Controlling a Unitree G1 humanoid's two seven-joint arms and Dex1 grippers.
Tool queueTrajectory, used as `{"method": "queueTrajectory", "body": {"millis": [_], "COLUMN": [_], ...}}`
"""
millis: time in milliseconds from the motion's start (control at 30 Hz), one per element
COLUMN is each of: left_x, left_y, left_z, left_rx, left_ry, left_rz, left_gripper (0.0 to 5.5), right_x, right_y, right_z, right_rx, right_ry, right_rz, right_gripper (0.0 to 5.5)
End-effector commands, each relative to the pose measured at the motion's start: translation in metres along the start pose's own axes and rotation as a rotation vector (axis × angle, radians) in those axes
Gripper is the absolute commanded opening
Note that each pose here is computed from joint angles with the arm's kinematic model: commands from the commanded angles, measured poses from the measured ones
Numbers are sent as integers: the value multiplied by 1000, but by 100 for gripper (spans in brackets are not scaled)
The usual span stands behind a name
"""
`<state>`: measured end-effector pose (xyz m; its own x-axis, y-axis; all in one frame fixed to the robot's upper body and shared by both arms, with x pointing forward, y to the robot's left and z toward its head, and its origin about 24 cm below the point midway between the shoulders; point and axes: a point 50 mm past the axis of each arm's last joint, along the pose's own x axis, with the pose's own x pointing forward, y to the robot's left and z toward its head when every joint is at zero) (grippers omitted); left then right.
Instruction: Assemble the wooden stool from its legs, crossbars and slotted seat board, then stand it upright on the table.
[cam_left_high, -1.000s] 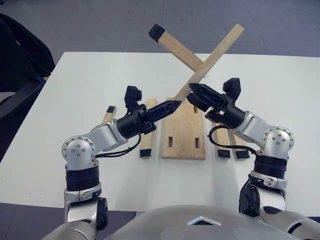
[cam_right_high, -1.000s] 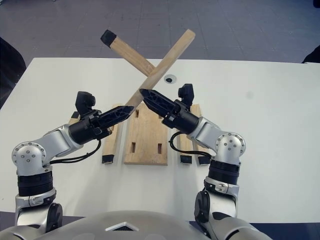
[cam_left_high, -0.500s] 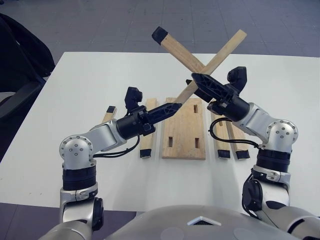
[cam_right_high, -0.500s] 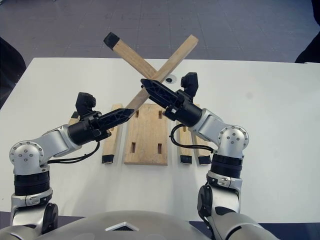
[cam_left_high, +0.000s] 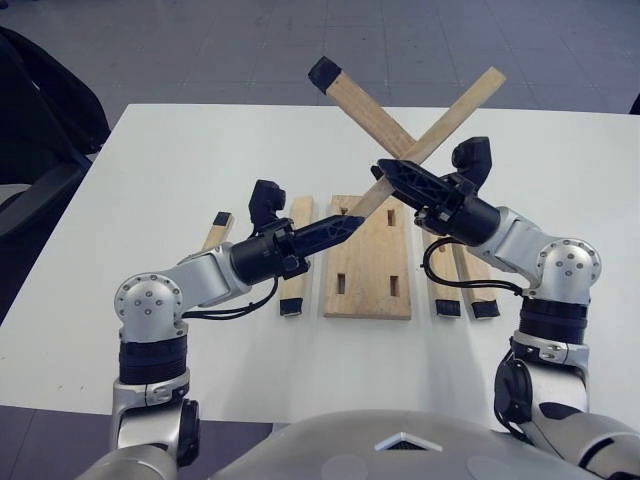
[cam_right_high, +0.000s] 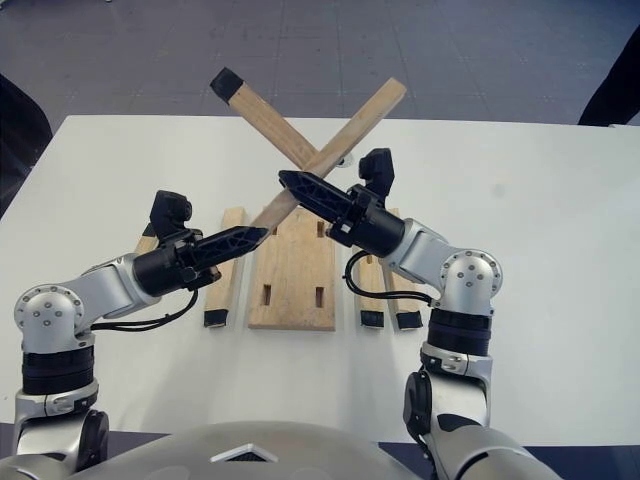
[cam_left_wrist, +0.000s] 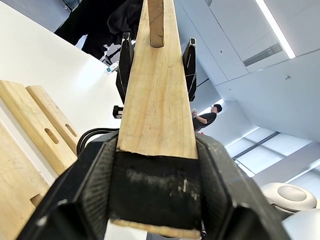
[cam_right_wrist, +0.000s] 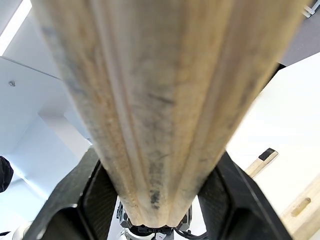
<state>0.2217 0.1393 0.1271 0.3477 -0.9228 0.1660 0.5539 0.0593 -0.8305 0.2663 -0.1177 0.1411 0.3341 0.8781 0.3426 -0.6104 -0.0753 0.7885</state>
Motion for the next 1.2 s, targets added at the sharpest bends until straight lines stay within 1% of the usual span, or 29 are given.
{"method": "queueTrajectory", "body": {"millis": [33,133,167,200,400,467,600,800,900,967,1033,1100,1167,1200], "left_x": [-1,0,0,1,-1,-5,-12,-30,-40,-43,-41,-38,-35,-33], "left_y": [-2,-5,-5,-5,-8,-7,-5,-4,-1,6,22,41,53,57], "left_z": [8,8,7,6,4,5,6,13,21,26,23,12,2,-2], "left_rx": [26,45,49,53,64,66,71,111,147,214,389,676,897,971], "left_ry": [-25,-23,-21,-21,-13,-10,-9,-33,-52,-46,61,274,448,508], "left_rz": [-13,-27,-26,-26,-47,-35,-20,33,81,155,314,445,468,456], "left_gripper": [206,206,246,266,356,392,446,448,448,448,448,448,448,448], "right_x": [-6,-6,-6,-6,-7,-8,-10,-17,-31,-44,-51,-50,-48,-47], "right_y": [2,2,2,2,1,1,-1,-1,0,-1,-3,-4,-5,-6], "right_z": [0,0,0,-1,0,1,2,7,12,16,22,25,27,28], "right_rx": [-11,-11,-11,-10,-7,-10,-22,-35,-51,-72,-130,-247,-332,-360], "right_ry": [28,30,30,30,28,26,29,24,37,54,67,94,115,124], "right_rz": [-8,-8,-7,-7,-12,-20,-36,-60,-101,-151,-211,-272,-300,-305], "right_gripper": [206,206,206,204,203,203,203,203,203,203,203,203,203,203]}}
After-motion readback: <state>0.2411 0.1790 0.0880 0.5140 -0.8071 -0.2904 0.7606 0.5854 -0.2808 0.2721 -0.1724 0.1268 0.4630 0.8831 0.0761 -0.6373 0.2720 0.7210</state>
